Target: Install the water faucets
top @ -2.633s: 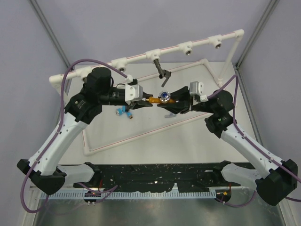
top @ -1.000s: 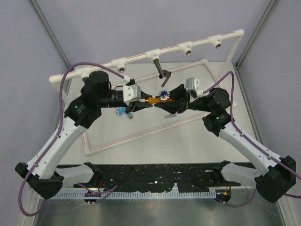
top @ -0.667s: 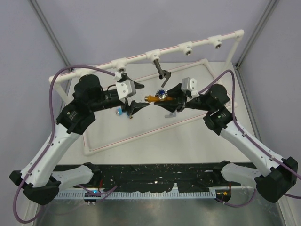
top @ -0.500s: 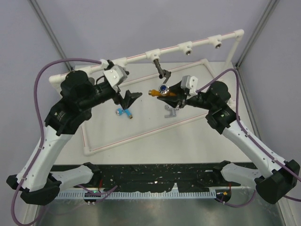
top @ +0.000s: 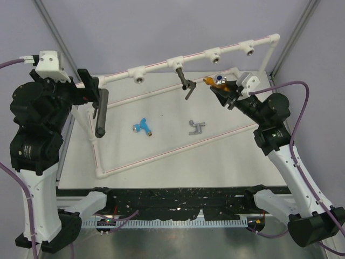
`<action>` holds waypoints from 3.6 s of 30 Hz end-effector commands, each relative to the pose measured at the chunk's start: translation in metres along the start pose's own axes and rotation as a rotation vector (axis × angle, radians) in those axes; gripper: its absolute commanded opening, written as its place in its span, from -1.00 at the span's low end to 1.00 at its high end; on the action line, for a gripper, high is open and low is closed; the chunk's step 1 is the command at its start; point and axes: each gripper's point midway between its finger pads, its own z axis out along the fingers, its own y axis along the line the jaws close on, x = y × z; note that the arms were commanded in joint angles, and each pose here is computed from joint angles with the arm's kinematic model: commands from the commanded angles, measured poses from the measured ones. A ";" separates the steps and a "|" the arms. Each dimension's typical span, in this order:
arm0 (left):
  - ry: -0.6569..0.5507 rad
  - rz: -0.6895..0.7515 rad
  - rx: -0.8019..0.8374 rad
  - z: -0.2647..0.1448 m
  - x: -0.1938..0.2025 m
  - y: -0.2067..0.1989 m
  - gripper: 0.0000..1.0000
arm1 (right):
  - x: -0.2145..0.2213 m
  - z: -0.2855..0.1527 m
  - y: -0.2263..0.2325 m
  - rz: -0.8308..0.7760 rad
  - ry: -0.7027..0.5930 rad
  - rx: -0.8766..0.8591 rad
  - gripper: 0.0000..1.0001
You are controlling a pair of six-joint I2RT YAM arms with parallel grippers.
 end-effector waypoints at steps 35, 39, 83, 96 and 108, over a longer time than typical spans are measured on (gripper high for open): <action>-0.231 -0.029 -0.737 -0.003 0.188 0.174 0.94 | -0.030 -0.008 -0.102 -0.410 -0.001 0.285 -0.89; -0.308 0.009 -0.713 0.012 0.196 0.181 0.95 | -0.026 -0.015 -0.099 -0.438 0.015 0.295 -0.90; -0.078 0.136 -0.435 0.077 0.238 0.098 -1.00 | -0.005 -0.088 -0.191 -0.754 0.078 0.490 -0.90; -0.063 0.148 -0.548 0.079 0.214 0.164 -1.00 | 0.032 -0.093 -0.202 -0.975 0.225 0.442 -0.89; -0.118 0.082 -0.524 0.081 0.211 0.177 -1.00 | 0.035 -0.088 -0.219 -1.416 0.326 0.302 -0.89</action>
